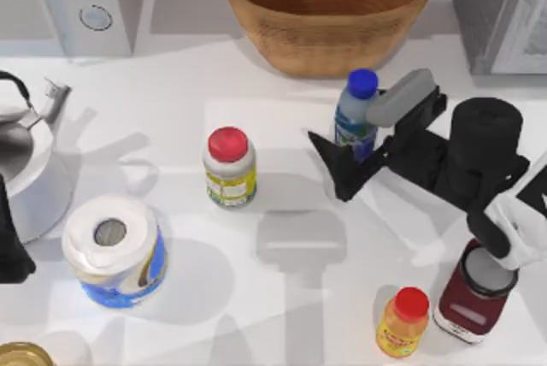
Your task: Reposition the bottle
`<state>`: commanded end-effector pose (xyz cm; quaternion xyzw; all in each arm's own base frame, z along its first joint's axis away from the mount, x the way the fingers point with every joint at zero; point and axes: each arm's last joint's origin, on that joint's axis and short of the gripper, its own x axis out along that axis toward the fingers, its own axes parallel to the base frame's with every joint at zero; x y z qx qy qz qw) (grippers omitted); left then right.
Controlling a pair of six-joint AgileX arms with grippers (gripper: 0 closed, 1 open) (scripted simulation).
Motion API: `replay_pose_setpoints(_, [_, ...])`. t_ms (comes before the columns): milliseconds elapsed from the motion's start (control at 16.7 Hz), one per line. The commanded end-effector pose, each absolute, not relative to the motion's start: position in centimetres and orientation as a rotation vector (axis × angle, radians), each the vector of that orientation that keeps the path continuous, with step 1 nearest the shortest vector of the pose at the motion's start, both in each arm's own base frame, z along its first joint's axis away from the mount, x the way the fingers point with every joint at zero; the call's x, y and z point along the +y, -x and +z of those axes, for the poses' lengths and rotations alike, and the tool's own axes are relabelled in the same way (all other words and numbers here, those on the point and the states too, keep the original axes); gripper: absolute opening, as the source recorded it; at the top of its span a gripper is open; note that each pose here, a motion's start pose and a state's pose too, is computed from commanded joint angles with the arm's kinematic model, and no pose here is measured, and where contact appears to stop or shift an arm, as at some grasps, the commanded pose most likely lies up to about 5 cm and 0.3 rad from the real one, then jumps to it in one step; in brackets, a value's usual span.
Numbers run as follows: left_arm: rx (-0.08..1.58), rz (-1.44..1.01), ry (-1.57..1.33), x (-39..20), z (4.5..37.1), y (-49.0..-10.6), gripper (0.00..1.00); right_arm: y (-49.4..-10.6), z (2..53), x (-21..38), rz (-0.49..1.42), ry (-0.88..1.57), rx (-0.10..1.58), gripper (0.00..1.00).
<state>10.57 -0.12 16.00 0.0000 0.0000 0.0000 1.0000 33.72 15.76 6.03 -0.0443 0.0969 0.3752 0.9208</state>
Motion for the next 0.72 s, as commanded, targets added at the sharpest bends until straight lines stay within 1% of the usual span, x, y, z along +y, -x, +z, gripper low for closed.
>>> replay_pose_setpoints(180, [0.0,0.0,0.0,-0.12,16.0,-10.57,1.0,-33.72,6.03,15.76,0.771,0.091,0.199,1.0])
replay_pose_setpoints(720, [0.0,0.0,0.0,-0.12,16.0,-10.57,1.0,-33.72,6.03,15.76,0.771,0.091,0.199,0.32])
